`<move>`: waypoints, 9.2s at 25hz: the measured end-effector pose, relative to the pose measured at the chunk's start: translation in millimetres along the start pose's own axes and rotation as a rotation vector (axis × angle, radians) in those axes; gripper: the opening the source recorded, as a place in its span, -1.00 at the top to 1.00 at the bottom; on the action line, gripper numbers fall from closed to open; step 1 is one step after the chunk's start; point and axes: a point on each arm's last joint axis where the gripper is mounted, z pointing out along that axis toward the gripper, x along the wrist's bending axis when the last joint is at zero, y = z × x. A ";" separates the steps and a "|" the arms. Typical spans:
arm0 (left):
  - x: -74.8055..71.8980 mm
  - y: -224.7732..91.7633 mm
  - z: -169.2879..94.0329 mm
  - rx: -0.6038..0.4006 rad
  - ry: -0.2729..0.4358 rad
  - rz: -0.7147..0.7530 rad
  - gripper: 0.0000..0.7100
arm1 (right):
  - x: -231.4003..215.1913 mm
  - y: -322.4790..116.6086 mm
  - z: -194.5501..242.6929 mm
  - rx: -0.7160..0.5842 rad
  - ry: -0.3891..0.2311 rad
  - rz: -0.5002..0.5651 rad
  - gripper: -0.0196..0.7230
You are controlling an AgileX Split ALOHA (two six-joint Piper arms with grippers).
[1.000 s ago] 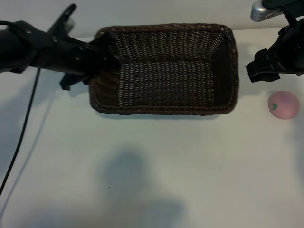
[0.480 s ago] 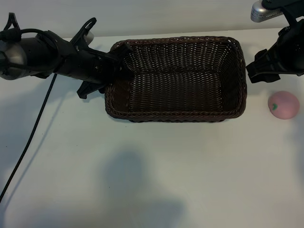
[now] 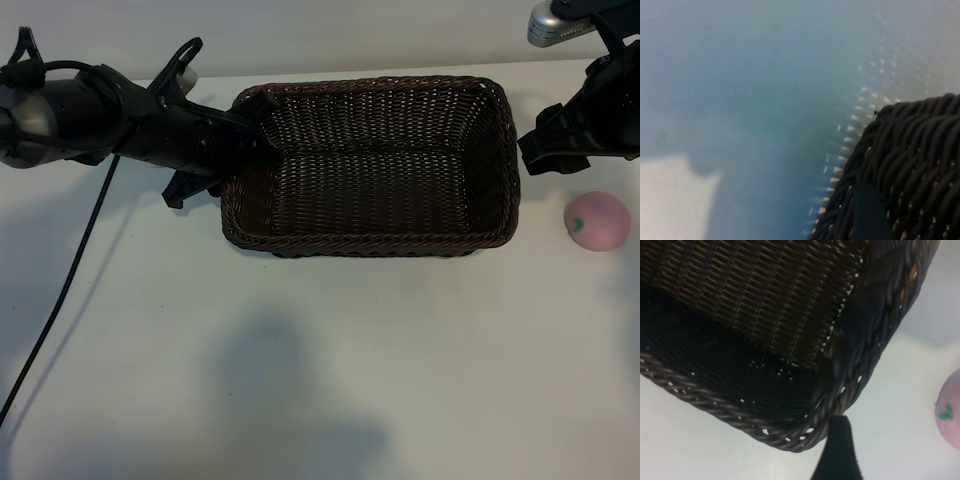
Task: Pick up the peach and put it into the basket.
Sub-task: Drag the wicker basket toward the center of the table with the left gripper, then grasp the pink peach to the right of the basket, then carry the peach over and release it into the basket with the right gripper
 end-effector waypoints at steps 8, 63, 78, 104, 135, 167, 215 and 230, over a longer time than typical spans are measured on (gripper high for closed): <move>-1.0 -1.6 -1.2 0.017 -0.005 -0.004 -0.57 | 0.1 -0.4 0.0 0.005 0.001 0.000 -0.57; 3.2 -51.2 -400.2 -0.389 0.299 0.612 -0.68 | 0.7 -2.4 0.0 0.026 0.008 -0.001 -0.57; 91.6 -219.7 -354.5 -0.562 0.231 0.755 -0.68 | 1.0 -3.2 -0.1 0.036 0.011 -0.001 -0.57; 146.0 -234.0 -315.4 -0.515 0.385 0.635 -0.58 | 1.0 -3.2 -0.1 0.035 0.011 -0.001 -0.57; 154.1 -253.1 -324.3 -0.549 0.170 0.895 -0.52 | -80.2 -16.6 51.7 0.132 -0.244 0.268 -0.57; 154.1 -253.1 -324.3 -0.550 0.170 0.893 -0.51 | -90.2 7.9 56.4 0.206 -0.225 0.294 0.83; 154.1 -253.1 -324.3 -0.550 0.167 0.886 -0.50 | 80.9 58.0 144.4 0.065 0.001 -0.065 0.79; 154.1 -253.1 -324.3 -0.550 0.167 0.886 -0.50 | 82.3 59.8 125.8 0.078 0.005 -0.091 -0.94</move>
